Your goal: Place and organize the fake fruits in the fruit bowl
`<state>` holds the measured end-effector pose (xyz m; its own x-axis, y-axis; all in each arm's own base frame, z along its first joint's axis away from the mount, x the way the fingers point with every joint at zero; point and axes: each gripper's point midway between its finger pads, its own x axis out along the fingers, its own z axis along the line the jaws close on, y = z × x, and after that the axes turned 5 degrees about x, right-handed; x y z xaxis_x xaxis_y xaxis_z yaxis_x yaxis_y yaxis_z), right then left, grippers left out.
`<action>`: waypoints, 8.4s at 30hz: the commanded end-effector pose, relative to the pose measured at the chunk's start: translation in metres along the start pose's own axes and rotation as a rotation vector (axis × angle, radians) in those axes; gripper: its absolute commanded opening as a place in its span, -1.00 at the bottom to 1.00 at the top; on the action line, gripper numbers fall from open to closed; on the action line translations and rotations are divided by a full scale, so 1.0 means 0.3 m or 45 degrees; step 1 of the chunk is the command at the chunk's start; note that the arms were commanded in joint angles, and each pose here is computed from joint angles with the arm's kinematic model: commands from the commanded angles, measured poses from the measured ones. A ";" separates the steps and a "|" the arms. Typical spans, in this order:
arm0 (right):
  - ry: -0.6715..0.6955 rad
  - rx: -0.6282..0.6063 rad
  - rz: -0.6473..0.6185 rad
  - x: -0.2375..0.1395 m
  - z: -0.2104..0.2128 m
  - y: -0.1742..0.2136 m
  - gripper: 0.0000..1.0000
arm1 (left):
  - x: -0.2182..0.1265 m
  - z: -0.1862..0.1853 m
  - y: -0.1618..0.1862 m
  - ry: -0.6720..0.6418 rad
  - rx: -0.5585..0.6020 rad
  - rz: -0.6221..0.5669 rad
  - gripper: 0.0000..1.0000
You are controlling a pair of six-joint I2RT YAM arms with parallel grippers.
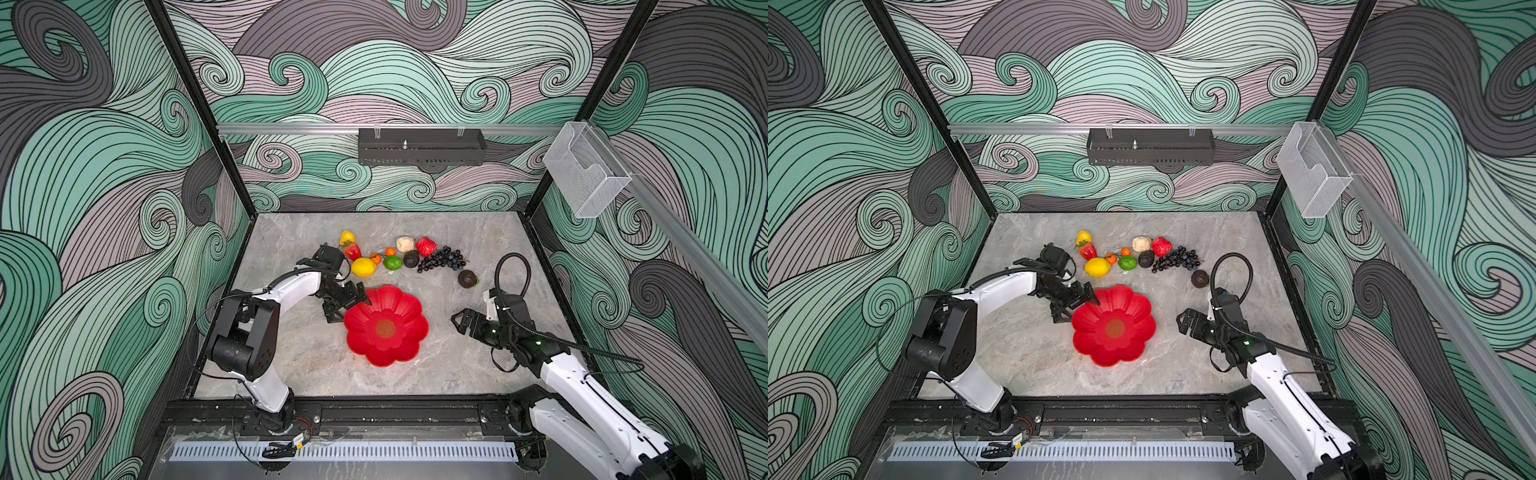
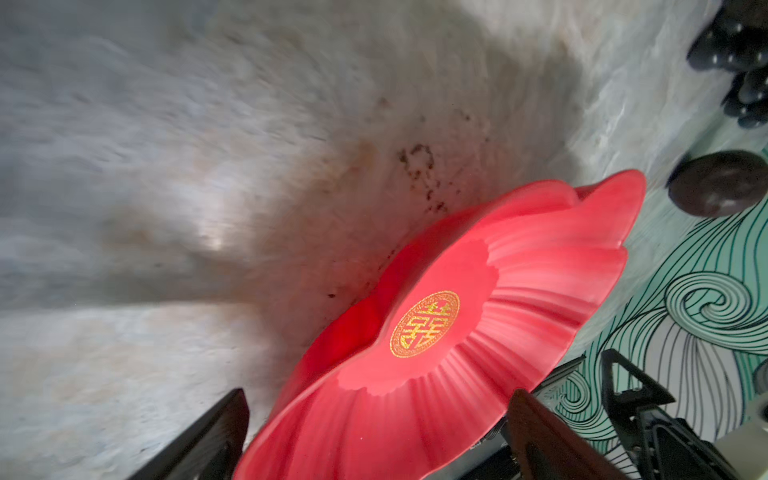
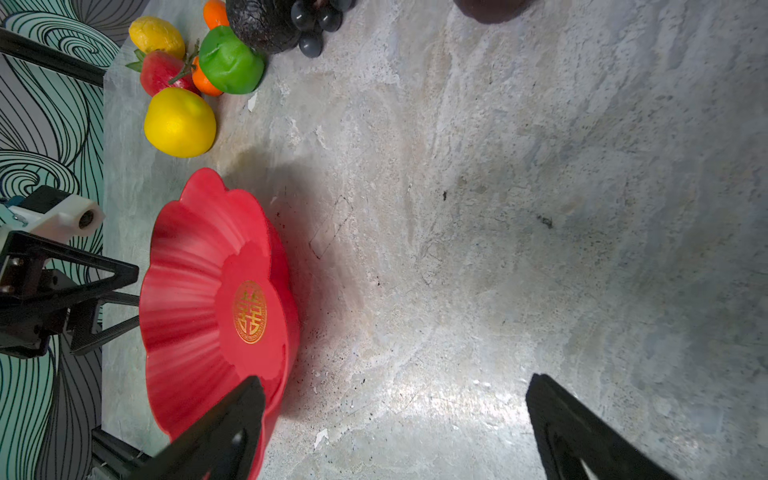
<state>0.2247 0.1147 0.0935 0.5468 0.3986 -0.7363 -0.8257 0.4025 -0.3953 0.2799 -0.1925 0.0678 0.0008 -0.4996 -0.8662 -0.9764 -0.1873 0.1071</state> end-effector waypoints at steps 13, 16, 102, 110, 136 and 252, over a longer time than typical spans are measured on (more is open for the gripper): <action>0.057 -0.024 -0.122 -0.080 0.042 -0.109 0.98 | 0.016 -0.161 0.069 -0.080 0.288 -0.009 0.97; 0.055 -0.052 -0.129 -0.090 0.073 -0.143 0.98 | -0.088 -0.099 0.052 -0.246 0.367 -0.141 0.97; 0.200 -0.544 0.120 0.516 0.401 -0.785 0.28 | -0.733 0.212 0.076 -0.676 0.484 -1.165 0.97; 0.035 -0.483 0.086 0.360 0.478 -0.645 0.27 | -0.708 0.202 0.067 -0.611 0.476 -1.127 0.97; -0.544 -0.631 0.331 0.199 0.583 0.149 0.21 | -0.262 -0.329 0.086 0.339 0.380 -0.521 0.92; 0.147 -0.338 -0.543 -0.077 0.071 -0.172 0.98 | 0.110 -0.465 0.123 -0.380 1.005 -0.761 0.97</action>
<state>0.2544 0.0993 0.1305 0.8346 0.1341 -0.5342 -0.5491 0.2792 -0.7878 0.2769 -0.3407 0.0839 0.5603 -0.2317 -0.7953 -0.7112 0.3576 -0.6052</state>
